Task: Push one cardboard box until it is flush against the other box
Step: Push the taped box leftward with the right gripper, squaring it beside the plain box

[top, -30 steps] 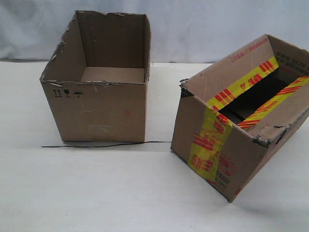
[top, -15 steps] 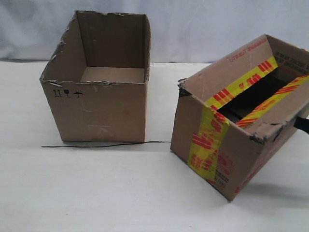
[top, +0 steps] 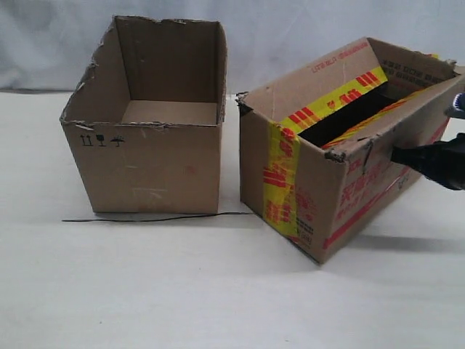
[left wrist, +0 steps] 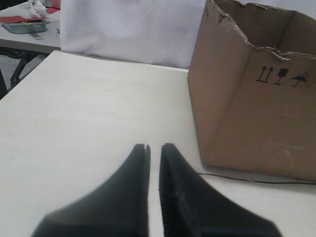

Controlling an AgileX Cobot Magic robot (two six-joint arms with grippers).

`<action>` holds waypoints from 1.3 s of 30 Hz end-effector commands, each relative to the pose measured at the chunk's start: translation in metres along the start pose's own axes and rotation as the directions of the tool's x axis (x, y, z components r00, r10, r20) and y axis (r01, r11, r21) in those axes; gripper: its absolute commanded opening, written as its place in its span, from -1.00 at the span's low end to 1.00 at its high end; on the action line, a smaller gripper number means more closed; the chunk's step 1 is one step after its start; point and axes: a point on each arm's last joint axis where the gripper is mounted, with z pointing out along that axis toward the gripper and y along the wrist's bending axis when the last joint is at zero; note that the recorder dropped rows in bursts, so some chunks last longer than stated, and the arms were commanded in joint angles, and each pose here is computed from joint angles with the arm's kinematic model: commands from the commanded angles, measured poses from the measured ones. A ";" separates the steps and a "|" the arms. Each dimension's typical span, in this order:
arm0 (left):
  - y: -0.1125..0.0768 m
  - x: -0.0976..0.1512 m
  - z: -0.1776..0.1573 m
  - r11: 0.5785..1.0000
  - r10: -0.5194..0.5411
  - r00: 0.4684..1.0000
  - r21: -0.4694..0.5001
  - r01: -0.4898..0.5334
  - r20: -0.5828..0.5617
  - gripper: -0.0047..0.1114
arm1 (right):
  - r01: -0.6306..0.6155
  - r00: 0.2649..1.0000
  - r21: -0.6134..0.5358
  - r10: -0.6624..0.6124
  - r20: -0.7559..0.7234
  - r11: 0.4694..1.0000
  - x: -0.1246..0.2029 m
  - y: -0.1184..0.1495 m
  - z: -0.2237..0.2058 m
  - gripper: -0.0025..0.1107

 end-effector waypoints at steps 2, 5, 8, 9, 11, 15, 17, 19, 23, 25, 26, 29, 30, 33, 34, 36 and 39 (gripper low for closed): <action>0.000 -0.001 0.000 1.000 0.001 1.000 0.001 -0.001 0.022 -0.92 | 0.010 0.998 0.012 -0.011 0.057 1.000 -0.026 -0.009 0.018 -0.96; 0.000 -0.001 0.000 1.000 0.001 1.000 0.001 -0.001 0.022 -0.92 | -0.074 0.990 0.078 0.063 0.126 0.994 -0.046 -0.035 0.017 -0.96; 0.000 -0.001 0.000 1.000 0.001 1.000 0.001 -0.001 0.022 -0.92 | -0.138 0.979 0.127 0.116 0.165 0.982 -0.056 -0.057 0.018 -0.96; 0.000 -0.001 0.000 1.000 0.001 1.000 0.001 -0.001 0.022 -0.92 | -0.137 0.981 0.133 0.116 0.157 0.982 -0.056 -0.060 0.025 -0.96; 0.000 -0.001 0.000 1.000 0.001 1.000 0.001 -0.001 0.022 -0.92 | -0.133 0.985 0.141 0.114 0.130 0.981 -0.056 -0.064 0.039 -0.96; 0.000 -0.001 0.000 1.000 0.001 1.000 0.001 -0.001 0.022 -0.92 | -0.133 0.990 0.162 0.123 0.070 0.978 -0.059 -0.071 0.070 -0.96; 0.000 -0.001 0.000 1.000 0.001 1.000 0.001 -0.001 0.022 -0.92 | -0.133 0.990 0.164 0.125 0.060 0.977 -0.059 -0.075 0.085 -0.96; 0.000 -0.001 0.000 1.000 0.001 1.000 0.001 -0.001 0.022 -0.92 | -0.133 0.990 0.165 0.125 0.059 0.977 -0.060 -0.077 0.095 -0.96; 0.000 -0.001 0.000 1.000 0.001 1.000 0.001 -0.001 0.022 -0.92 | -0.098 0.994 0.138 0.091 0.055 0.986 -0.063 -0.066 0.110 -0.96; 0.000 -0.001 0.000 1.000 0.001 1.000 0.001 -0.001 0.022 -0.92 | -0.062 0.997 0.114 0.056 0.057 0.992 -0.067 -0.056 0.116 -0.96; 0.000 -0.001 0.000 1.000 0.001 1.000 0.001 -0.001 0.022 -0.92 | -0.042 0.998 0.099 0.036 0.060 0.994 -0.069 -0.048 0.120 -0.96; 0.000 -0.001 0.000 1.000 0.001 1.000 0.001 -0.001 0.022 -0.92 | 0.017 0.997 0.065 -0.021 0.068 0.998 -0.077 -0.031 0.128 -0.96; 0.000 -0.001 0.000 1.000 0.001 1.000 0.001 -0.001 0.022 -0.92 | 0.023 0.997 0.061 -0.027 0.065 0.998 -0.080 -0.026 0.130 -0.96; 0.000 -0.001 0.000 1.000 0.001 1.000 0.001 -0.001 0.022 -0.92 | 0.041 0.998 0.054 -0.043 0.042 0.998 -0.084 -0.015 0.138 -0.96; 0.000 -0.001 0.000 1.000 0.001 1.000 0.001 -0.001 0.022 -0.92 | 0.050 0.998 0.050 -0.052 0.035 0.998 -0.085 -0.011 0.141 -0.96; 0.000 -0.001 0.000 1.000 0.001 1.000 0.001 -0.001 0.022 -0.92 | 0.059 0.997 0.041 -0.060 0.038 0.997 -0.087 -0.005 0.145 -0.96; 0.000 -0.001 0.000 1.000 0.001 1.000 0.001 -0.001 0.022 -0.92 | 0.075 0.995 0.022 -0.076 0.064 0.997 -0.094 0.006 0.149 -0.96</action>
